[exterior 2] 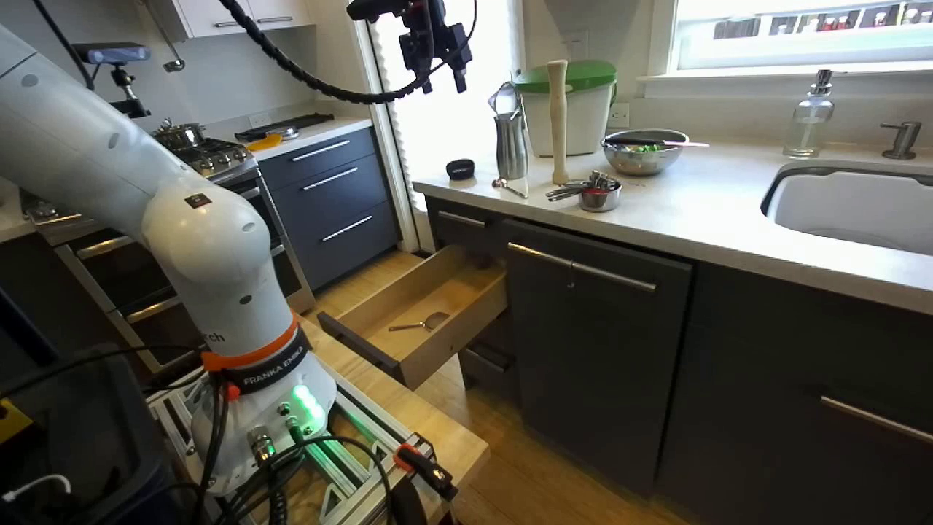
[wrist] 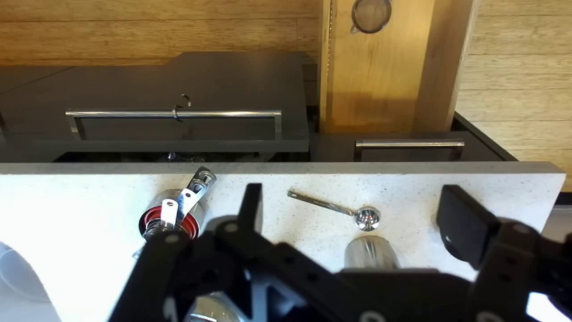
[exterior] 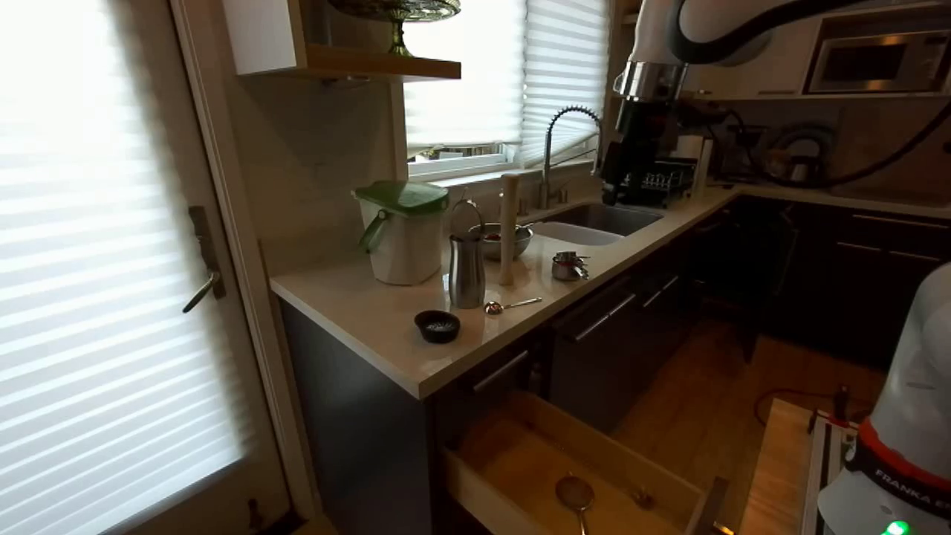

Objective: Pick up the black object on the left side of the counter and put it on the top shelf on the left

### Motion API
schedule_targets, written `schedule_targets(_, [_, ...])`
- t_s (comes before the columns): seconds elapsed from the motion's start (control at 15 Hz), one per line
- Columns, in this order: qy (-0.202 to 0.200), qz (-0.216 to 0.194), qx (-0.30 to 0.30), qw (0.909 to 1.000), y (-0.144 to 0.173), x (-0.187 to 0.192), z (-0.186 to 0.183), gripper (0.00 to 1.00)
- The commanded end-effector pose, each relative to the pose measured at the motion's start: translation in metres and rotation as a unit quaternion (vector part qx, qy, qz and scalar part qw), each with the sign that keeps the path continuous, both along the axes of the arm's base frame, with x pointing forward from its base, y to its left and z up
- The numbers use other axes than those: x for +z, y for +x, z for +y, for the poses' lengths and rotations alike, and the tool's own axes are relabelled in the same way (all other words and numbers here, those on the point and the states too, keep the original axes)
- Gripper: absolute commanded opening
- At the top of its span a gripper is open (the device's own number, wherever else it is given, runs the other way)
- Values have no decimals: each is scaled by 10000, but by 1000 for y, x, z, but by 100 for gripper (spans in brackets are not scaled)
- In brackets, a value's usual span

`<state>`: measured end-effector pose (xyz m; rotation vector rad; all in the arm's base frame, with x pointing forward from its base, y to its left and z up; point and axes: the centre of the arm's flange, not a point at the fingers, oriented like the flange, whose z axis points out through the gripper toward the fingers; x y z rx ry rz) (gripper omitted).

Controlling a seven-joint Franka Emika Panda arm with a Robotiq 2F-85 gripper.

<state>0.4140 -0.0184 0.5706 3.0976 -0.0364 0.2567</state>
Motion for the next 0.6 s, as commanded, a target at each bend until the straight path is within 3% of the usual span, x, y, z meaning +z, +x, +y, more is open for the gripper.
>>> schedule_targets(0.0, [136, -28, -403, 9991, 16, -12, 15, 100])
schedule_targets(0.2, [230, -274, -932, 9950, 55, -61, 60, 100])
schedule_targets(0.47, [264, -1002, -1272, 9864, 107, -110, 133, 100])
schedule_targets(0.53, [196, -1007, -1260, 9867, 118, -126, 152, 100])
